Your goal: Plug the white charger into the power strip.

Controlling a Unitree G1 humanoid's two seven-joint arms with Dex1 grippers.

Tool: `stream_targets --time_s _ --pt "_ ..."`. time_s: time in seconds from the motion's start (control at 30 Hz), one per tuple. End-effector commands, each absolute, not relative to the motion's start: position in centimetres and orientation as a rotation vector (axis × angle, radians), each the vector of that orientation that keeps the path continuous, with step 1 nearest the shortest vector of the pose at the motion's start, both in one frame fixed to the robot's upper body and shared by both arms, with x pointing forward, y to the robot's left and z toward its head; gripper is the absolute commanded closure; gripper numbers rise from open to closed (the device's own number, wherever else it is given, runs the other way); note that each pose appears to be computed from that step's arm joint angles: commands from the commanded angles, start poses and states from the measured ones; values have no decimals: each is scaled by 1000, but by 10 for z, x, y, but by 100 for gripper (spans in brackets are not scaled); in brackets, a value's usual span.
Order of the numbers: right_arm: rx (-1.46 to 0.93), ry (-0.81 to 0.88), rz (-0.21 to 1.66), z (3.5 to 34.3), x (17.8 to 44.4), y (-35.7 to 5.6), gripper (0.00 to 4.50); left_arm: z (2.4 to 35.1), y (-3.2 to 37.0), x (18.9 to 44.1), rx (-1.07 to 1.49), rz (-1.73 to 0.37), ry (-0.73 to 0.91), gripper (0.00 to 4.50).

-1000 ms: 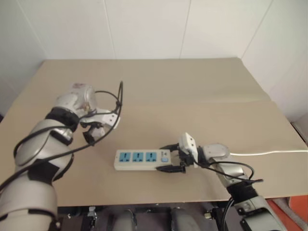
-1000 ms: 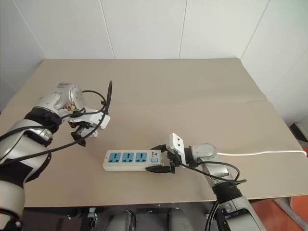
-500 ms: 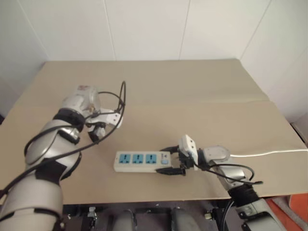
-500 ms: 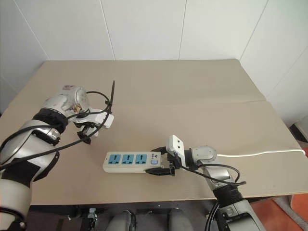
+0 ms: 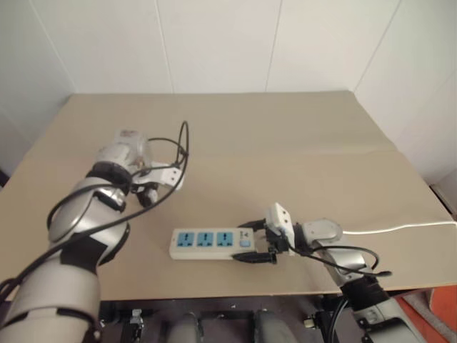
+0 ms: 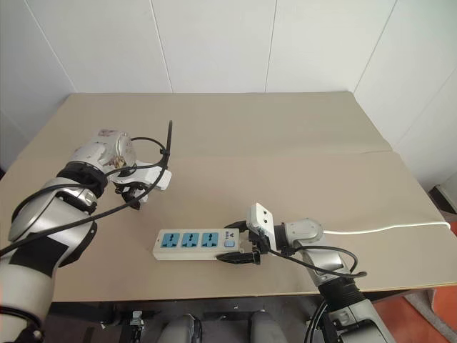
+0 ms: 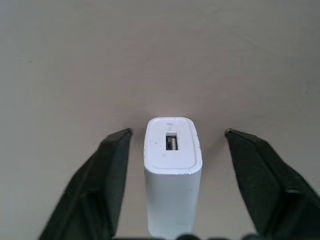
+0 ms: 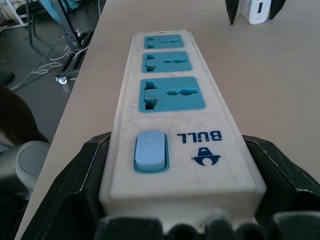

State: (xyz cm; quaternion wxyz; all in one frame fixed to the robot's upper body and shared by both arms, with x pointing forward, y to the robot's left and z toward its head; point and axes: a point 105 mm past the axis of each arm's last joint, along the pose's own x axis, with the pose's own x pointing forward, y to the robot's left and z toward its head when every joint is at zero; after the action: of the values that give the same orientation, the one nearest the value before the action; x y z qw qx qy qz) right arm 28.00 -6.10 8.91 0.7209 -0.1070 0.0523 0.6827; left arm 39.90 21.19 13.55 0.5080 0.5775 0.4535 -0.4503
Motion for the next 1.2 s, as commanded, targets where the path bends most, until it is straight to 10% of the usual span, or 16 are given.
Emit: stream_targets --time_s 0.03,0.13,0.37,0.83,1.2 --pt "-235 75 1511 99 280 -58 108 145 209 403 1399 -1073 1062 263" --pt "-236 73 1507 99 281 -58 108 146 208 403 1397 -1078 1060 348" --pt "-232 73 1505 100 281 -59 108 167 191 405 1334 -1127 931 348" --pt "-243 81 1517 98 289 -61 108 311 104 395 602 -1157 -149 348" --pt "-291 61 1443 88 308 -71 108 282 76 339 197 -1167 -232 348"
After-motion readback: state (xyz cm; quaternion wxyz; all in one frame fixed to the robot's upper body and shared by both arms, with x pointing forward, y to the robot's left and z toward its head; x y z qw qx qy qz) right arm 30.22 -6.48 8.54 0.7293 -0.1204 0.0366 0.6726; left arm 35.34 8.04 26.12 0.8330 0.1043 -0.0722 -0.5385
